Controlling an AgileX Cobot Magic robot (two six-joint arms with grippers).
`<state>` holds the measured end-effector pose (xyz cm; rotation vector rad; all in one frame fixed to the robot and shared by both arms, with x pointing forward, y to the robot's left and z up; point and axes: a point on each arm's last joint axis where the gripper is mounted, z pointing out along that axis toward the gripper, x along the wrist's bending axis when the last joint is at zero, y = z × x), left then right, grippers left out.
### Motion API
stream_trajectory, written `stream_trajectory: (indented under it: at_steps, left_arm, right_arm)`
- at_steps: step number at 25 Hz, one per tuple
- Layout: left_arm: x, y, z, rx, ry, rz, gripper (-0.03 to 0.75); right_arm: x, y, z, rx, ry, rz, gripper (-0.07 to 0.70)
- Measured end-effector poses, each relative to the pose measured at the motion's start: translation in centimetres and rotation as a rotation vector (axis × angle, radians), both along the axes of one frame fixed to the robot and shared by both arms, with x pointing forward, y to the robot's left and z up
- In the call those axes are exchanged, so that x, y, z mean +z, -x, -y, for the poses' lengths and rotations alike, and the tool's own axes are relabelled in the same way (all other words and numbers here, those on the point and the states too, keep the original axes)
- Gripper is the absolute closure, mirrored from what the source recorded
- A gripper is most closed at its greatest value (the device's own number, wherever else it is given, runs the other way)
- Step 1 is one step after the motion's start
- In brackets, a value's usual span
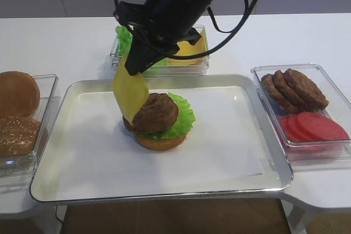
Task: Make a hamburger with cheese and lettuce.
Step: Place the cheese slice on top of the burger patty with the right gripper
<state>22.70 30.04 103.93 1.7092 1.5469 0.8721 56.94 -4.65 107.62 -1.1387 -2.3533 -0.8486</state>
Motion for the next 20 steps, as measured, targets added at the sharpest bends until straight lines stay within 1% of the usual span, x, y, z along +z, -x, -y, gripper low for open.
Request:
stream_trajectory:
  at_steps: [6, 20]
  left_arm:
    - [0.00, 0.00, 0.00, 0.000, 0.000, 0.000, 0.427]
    - [0.00, 0.00, 0.00, 0.000, 0.000, 0.000, 0.427]
  right_arm:
    - [-0.29, -0.14, 0.31, -0.014, 0.048, 0.009, 0.591]
    - [-0.61, -0.32, 0.69, -0.022, 0.102, 0.028, 0.591]
